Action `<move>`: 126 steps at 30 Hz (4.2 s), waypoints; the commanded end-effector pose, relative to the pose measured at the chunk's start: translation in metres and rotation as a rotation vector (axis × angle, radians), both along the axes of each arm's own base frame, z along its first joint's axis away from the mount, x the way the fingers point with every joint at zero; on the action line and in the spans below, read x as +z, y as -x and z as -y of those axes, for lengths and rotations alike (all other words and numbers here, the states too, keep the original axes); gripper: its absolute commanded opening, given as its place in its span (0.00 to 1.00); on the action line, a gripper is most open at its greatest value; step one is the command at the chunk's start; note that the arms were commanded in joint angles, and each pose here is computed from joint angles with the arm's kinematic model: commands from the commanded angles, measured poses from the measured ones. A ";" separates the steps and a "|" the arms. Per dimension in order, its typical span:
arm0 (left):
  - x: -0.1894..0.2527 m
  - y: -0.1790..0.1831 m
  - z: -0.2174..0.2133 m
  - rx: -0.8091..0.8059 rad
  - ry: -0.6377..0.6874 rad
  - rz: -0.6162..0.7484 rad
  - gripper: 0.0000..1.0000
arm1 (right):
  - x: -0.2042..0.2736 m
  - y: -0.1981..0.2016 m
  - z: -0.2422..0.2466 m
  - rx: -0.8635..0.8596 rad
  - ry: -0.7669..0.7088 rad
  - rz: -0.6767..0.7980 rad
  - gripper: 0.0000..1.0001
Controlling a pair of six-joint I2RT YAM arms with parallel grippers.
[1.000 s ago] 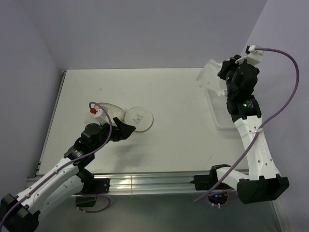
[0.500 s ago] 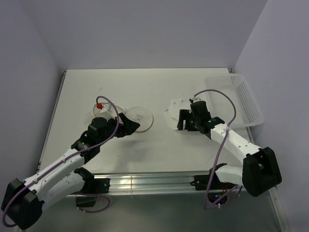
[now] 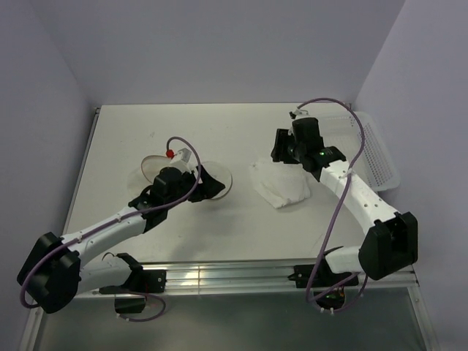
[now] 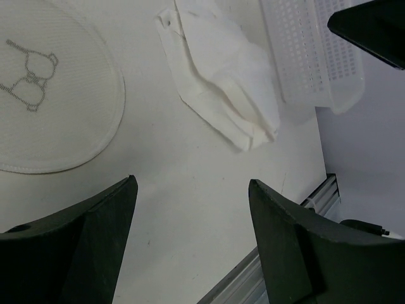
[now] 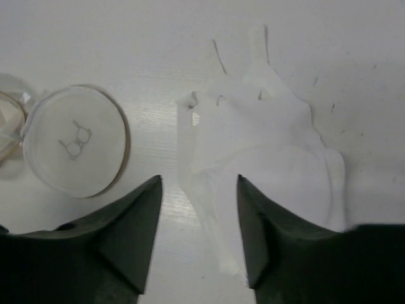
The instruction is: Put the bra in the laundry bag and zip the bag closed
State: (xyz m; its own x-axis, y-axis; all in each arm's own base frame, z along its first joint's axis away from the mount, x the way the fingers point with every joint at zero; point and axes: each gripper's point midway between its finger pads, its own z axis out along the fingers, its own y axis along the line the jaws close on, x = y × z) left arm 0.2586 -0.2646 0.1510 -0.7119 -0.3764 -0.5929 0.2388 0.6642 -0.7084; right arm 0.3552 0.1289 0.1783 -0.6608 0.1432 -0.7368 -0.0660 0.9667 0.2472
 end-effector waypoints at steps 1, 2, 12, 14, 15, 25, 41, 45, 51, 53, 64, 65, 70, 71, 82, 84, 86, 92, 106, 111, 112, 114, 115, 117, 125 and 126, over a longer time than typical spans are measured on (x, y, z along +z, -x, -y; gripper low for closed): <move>0.035 -0.010 -0.001 0.030 0.025 0.112 0.77 | 0.017 0.031 -0.008 0.130 0.044 -0.036 0.61; 0.036 -0.009 -0.006 0.038 0.012 0.117 0.77 | 0.012 0.040 -0.010 0.148 0.034 -0.042 0.69; 0.067 0.010 -0.028 0.055 0.027 0.192 0.75 | -0.071 -0.066 -0.009 -0.067 0.175 -0.097 0.30; 0.066 0.015 -0.033 0.058 0.027 0.201 0.75 | -0.073 -0.087 -0.007 -0.087 0.173 -0.096 0.41; 0.060 0.017 -0.035 0.059 0.020 0.191 0.75 | -0.089 -0.091 -0.009 -0.085 0.181 -0.129 0.49; 0.049 0.023 -0.033 0.033 0.018 0.173 0.75 | -0.126 -0.124 0.001 -0.203 0.236 -0.219 0.59; 0.065 0.028 -0.039 0.042 0.032 0.209 0.73 | -0.159 -0.107 -0.004 -0.238 0.241 -0.415 0.53; 0.076 0.034 -0.045 0.042 0.036 0.228 0.72 | -0.165 -0.090 -0.010 -0.228 0.229 -0.444 0.34; 0.089 0.045 -0.056 0.051 0.054 0.264 0.71 | -0.182 -0.074 -0.018 -0.225 0.241 -0.458 0.13; 0.092 0.047 -0.056 0.049 0.062 0.274 0.71 | -0.179 -0.081 -0.023 -0.223 0.215 -0.424 0.03; 0.082 0.043 -0.049 0.040 0.046 0.250 0.70 | -0.028 -0.079 -0.020 -0.295 0.122 0.112 0.00; 0.084 0.043 -0.050 0.040 0.048 0.255 0.70 | 0.005 -0.067 -0.023 -0.285 0.085 0.181 0.00; 0.092 0.039 -0.051 0.062 0.059 0.275 0.70 | 0.070 0.002 -0.011 -0.307 0.055 0.347 0.00; 0.094 0.039 -0.050 0.059 0.065 0.275 0.69 | 0.077 0.016 -0.019 -0.281 0.040 0.367 0.00; 0.133 0.039 -0.036 0.006 0.145 0.337 0.69 | 0.223 0.142 -0.015 -0.267 -0.141 0.629 0.00; 0.137 0.038 -0.034 0.001 0.154 0.341 0.68 | 0.259 0.155 -0.027 -0.236 -0.204 0.656 0.00; 0.142 0.038 -0.032 -0.006 0.162 0.346 0.68 | 0.282 0.156 -0.033 -0.222 -0.172 0.685 0.00; 0.146 0.034 -0.030 0.005 0.162 0.349 0.69 | 0.302 0.125 -0.029 -0.212 -0.194 0.742 0.00; 0.090 0.014 -0.010 0.008 0.132 0.212 0.70 | 0.092 -0.091 -0.032 -0.192 0.001 0.372 0.00; 0.077 0.001 -0.003 0.022 0.095 0.187 0.70 | 0.021 -0.175 -0.042 -0.191 0.018 0.225 0.00; 0.075 0.000 -0.003 0.025 0.089 0.182 0.70 | 0.028 -0.188 -0.039 -0.198 -0.003 0.236 0.00; 0.068 -0.004 -0.005 0.044 0.073 0.171 0.70 | -0.002 -0.203 -0.040 -0.196 -0.001 0.178 0.00; 0.066 -0.004 -0.005 0.049 0.069 0.170 0.70 | 0.005 -0.212 -0.037 -0.204 -0.009 0.192 0.00; 0.062 -0.006 -0.006 0.053 0.056 0.165 0.70 | -0.015 -0.219 -0.035 -0.212 -0.002 0.146 0.05; 0.049 -0.023 0.008 0.049 0.022 0.142 0.70 | -0.005 -0.199 -0.029 -0.209 -0.037 0.117 0.59; 0.053 -0.026 0.012 0.047 0.028 0.151 0.70 | 0.000 -0.195 -0.028 -0.206 -0.033 0.117 0.72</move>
